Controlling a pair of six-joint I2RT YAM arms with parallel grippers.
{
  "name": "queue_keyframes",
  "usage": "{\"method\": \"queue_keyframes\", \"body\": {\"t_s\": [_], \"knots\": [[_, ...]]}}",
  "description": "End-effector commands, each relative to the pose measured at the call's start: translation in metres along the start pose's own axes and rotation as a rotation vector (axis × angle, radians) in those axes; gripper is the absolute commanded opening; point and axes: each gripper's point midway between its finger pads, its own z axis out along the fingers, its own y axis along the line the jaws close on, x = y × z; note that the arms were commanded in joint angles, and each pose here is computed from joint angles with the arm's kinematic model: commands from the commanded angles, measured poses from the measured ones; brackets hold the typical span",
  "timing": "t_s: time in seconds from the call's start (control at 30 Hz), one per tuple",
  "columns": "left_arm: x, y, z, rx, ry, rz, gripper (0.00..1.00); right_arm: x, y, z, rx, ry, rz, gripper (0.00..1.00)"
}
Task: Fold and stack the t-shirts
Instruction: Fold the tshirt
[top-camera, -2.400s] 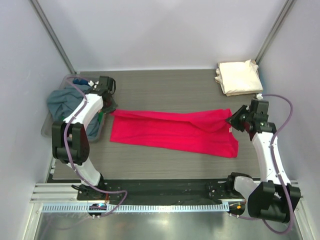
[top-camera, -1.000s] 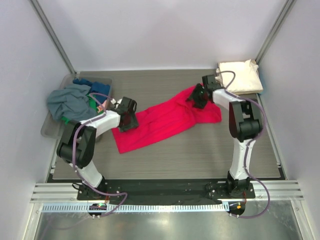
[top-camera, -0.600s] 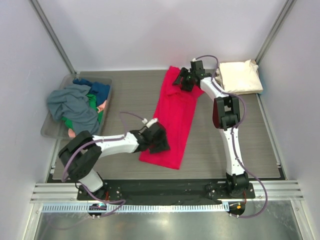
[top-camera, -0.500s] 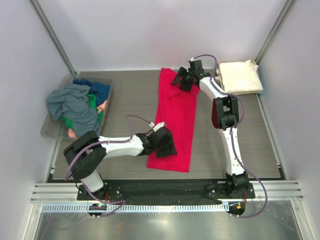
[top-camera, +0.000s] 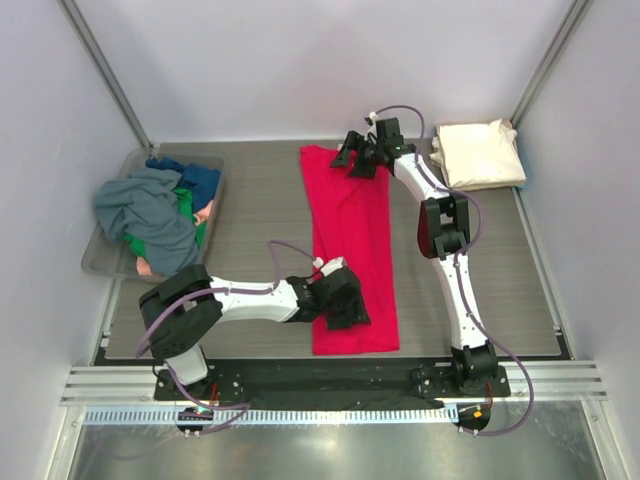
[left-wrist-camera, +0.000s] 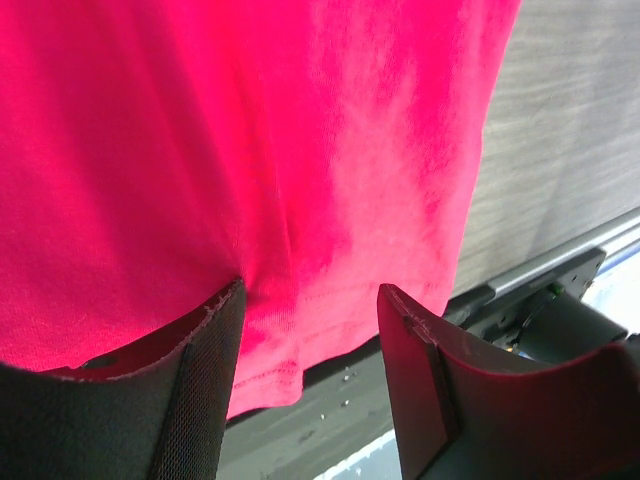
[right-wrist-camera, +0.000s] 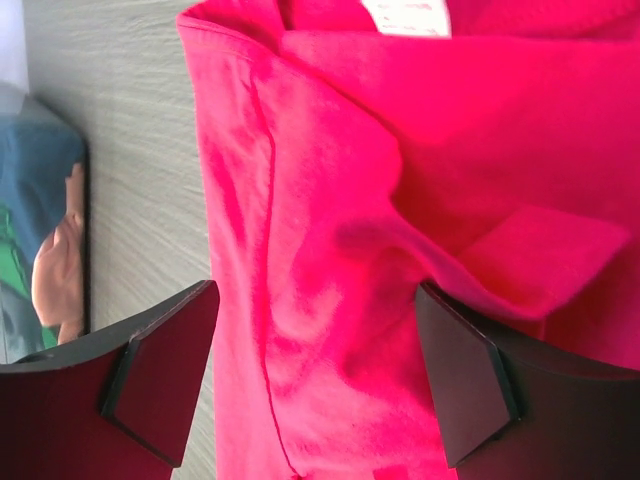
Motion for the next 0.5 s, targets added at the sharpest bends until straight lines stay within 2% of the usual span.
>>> {"method": "queue_keyframes", "body": {"t_s": [0.0, 0.1, 0.13, 0.2, 0.23, 0.27, 0.37, 0.4, 0.43, 0.47], "knots": [[0.038, 0.046, -0.006, -0.179, 0.117, 0.033, 0.58, -0.024, 0.041, -0.011, -0.099, -0.055, -0.122, 0.86], [0.015, 0.041, -0.032, -0.221, 0.022, 0.086, 0.59, -0.051, 0.077, -0.04, -0.144, -0.124, -0.176, 0.87], [0.005, 0.026, -0.042, -0.201, -0.005, 0.127, 0.59, -0.06, 0.089, -0.051, -0.157, -0.148, -0.185, 0.87], [-0.012, 0.025, -0.069, -0.249, -0.068, 0.175, 0.61, -0.082, 0.123, -0.083, -0.195, -0.213, -0.22, 0.88], [-0.022, 0.009, -0.082, -0.227, -0.104, 0.188, 0.63, -0.089, 0.135, -0.095, -0.206, -0.236, -0.231, 0.88], [-0.029, 0.016, -0.093, -0.266, -0.136, 0.216, 0.64, -0.099, 0.158, -0.121, -0.227, -0.272, -0.246, 0.89], [-0.041, 0.004, -0.124, -0.211, -0.2, 0.23, 0.68, -0.096, 0.171, -0.153, -0.205, -0.291, -0.244, 0.91], [-0.049, 0.0, -0.14, -0.179, -0.246, 0.226, 0.69, -0.101, 0.194, -0.189, -0.211, -0.338, -0.265, 0.91], [-0.052, 0.005, -0.146, -0.186, -0.263, 0.228, 0.7, -0.08, 0.176, -0.188, -0.161, -0.296, -0.233, 0.92], [-0.054, 0.011, -0.153, -0.195, -0.283, 0.227, 0.7, -0.076, 0.168, -0.199, -0.098, -0.317, -0.221, 0.92]]}}
